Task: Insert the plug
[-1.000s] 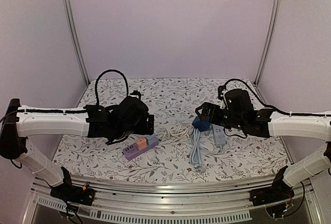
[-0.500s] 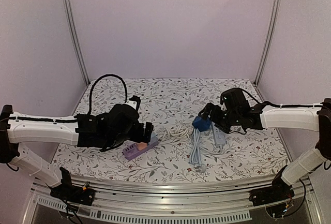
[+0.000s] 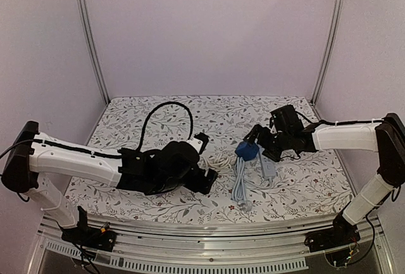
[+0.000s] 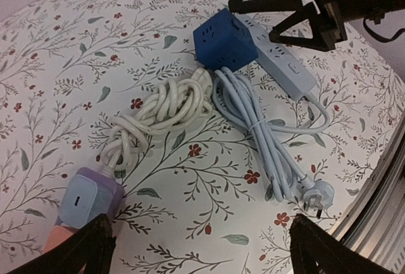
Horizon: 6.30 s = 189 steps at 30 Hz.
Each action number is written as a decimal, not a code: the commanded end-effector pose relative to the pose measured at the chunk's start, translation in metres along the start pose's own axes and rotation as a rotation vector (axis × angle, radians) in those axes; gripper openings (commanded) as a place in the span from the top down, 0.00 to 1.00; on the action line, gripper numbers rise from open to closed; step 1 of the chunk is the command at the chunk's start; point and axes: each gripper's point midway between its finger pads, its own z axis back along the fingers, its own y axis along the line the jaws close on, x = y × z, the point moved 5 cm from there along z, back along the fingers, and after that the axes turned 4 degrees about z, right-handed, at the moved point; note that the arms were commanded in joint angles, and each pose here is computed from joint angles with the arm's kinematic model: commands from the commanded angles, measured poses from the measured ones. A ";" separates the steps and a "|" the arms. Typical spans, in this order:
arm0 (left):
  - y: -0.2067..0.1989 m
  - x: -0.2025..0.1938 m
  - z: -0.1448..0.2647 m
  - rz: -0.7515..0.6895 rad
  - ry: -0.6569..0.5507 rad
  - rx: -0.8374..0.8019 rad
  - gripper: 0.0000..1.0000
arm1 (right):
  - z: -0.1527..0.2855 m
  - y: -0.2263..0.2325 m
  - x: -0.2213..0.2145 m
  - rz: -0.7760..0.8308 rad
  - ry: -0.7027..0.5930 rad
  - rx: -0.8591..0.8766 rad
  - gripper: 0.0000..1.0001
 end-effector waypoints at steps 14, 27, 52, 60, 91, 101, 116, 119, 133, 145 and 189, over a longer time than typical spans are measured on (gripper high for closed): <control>-0.049 -0.032 -0.041 0.019 0.064 -0.066 0.09 | -0.032 -0.008 0.012 -0.018 0.039 -0.011 0.01; -0.057 -0.046 -0.052 0.008 0.068 -0.072 0.14 | -0.048 -0.005 0.008 -0.012 0.066 0.042 0.02; -0.092 -0.049 -0.092 -0.011 0.058 -0.073 0.22 | -0.032 0.010 0.017 0.065 0.032 0.095 0.62; -0.094 -0.054 -0.108 -0.034 0.078 -0.006 0.30 | 0.008 0.034 0.031 0.138 -0.019 0.141 0.70; -0.056 -0.094 -0.091 0.000 0.073 0.052 1.00 | 0.130 0.007 0.027 0.185 -0.229 0.028 0.75; -0.038 -0.116 -0.064 -0.024 0.092 0.054 1.00 | 0.140 -0.008 0.017 0.206 -0.202 -0.032 0.77; -0.020 -0.139 -0.047 -0.045 0.106 0.074 0.99 | 0.145 -0.021 0.001 0.245 -0.103 -0.087 0.86; -0.023 -0.138 -0.046 -0.047 0.095 0.061 0.88 | 0.143 -0.024 -0.003 0.250 -0.081 -0.099 0.88; -0.032 -0.113 -0.018 -0.012 0.011 -0.029 0.03 | 0.142 -0.021 -0.019 0.232 0.042 -0.111 1.00; -0.032 -0.087 0.020 0.000 -0.071 -0.084 0.02 | 0.120 -0.012 -0.031 0.187 0.194 -0.162 1.00; -0.139 -0.015 -0.113 -0.221 0.018 -0.059 0.01 | 0.173 -0.018 0.019 0.301 -0.278 -0.219 1.00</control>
